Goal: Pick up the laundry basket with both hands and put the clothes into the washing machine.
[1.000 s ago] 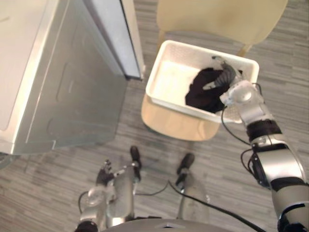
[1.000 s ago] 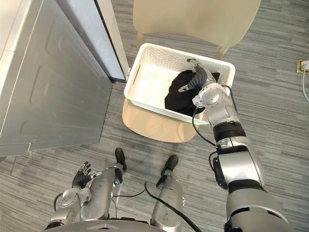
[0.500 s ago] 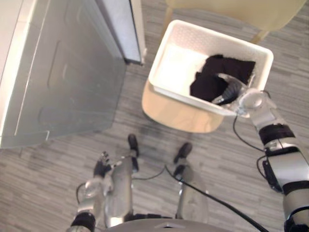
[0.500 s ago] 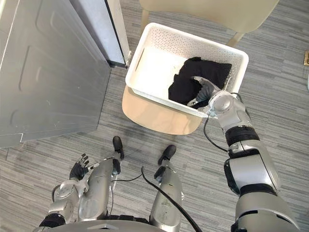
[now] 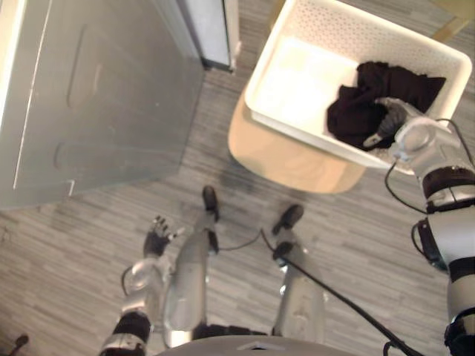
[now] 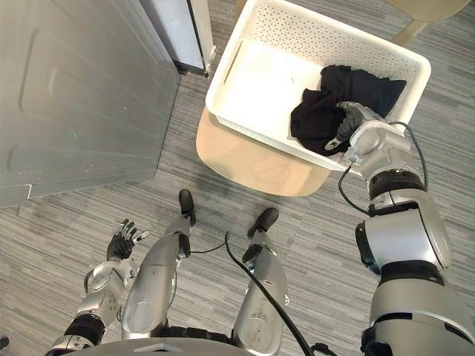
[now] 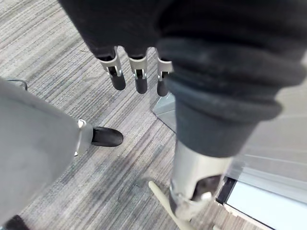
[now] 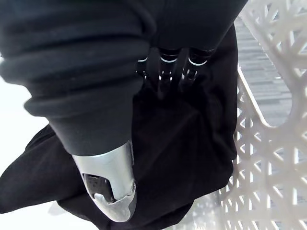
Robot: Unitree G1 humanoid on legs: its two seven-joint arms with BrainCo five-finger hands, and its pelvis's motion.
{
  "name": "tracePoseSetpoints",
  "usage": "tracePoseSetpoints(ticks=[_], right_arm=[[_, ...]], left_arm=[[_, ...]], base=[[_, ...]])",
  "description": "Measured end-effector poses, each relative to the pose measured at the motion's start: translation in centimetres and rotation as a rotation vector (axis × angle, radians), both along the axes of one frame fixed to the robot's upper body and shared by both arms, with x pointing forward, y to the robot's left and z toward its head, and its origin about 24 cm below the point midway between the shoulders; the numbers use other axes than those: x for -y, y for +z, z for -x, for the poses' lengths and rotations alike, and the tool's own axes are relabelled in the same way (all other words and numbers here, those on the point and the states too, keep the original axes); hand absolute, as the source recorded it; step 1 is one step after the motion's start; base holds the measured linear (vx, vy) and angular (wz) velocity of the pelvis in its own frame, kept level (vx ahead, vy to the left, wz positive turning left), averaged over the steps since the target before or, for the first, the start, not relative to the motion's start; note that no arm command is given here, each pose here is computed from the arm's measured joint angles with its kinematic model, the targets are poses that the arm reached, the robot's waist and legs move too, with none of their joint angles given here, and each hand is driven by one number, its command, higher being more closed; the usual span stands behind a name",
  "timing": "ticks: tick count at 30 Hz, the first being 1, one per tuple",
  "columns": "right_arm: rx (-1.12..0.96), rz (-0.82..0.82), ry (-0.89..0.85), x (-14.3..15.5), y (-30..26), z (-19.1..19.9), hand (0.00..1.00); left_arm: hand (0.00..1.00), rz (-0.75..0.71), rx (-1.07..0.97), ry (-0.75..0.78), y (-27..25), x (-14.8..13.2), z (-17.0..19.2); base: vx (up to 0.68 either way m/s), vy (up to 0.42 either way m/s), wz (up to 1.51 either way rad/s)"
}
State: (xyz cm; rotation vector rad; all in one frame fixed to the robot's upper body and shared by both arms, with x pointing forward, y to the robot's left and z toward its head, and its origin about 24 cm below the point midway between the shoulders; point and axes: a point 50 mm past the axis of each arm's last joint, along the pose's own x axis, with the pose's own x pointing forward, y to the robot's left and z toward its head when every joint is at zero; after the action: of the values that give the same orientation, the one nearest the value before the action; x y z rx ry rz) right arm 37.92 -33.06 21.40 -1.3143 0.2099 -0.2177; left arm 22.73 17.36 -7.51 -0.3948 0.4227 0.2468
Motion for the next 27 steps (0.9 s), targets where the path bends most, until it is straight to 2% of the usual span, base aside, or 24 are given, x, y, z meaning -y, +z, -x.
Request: tracePoseSetpoints(ticks=[7, 8, 13, 20, 27], right_arm=[[0.056, -0.030, -0.029, 0.2, 0.7, 0.1, 0.00], [0.063, -0.043, -0.036, 0.3, 0.6, 0.1, 1.00], [0.077, -0.066, -0.040, 0.1, -0.5, 0.1, 1.00], [0.235, -0.258, -0.010, -1.1, 0.3, -0.3, 1.00], [0.379, -0.446, 0.099, -4.2, 0.2, -0.5, 1.00]], left_arm=[[0.00, 0.041, 0.094, 0.038, 1.8, 0.1, -1.3], [0.00, 0.050, 0.108, 0.043, 2.0, 0.2, -1.5], [0.00, 0.097, 0.163, 0.080, 3.1, 0.5, -2.0], [0.00, 0.160, 0.220, 0.104, 4.1, 1.4, -2.6], [0.00, 0.187, 0.324, 0.118, 6.2, 1.6, -3.3]], base=[[0.01, -0.044, 0.04], [0.03, -0.035, 0.04], [0.00, -0.019, 0.02], [0.00, -0.021, 0.02], [0.01, -0.031, -0.01]])
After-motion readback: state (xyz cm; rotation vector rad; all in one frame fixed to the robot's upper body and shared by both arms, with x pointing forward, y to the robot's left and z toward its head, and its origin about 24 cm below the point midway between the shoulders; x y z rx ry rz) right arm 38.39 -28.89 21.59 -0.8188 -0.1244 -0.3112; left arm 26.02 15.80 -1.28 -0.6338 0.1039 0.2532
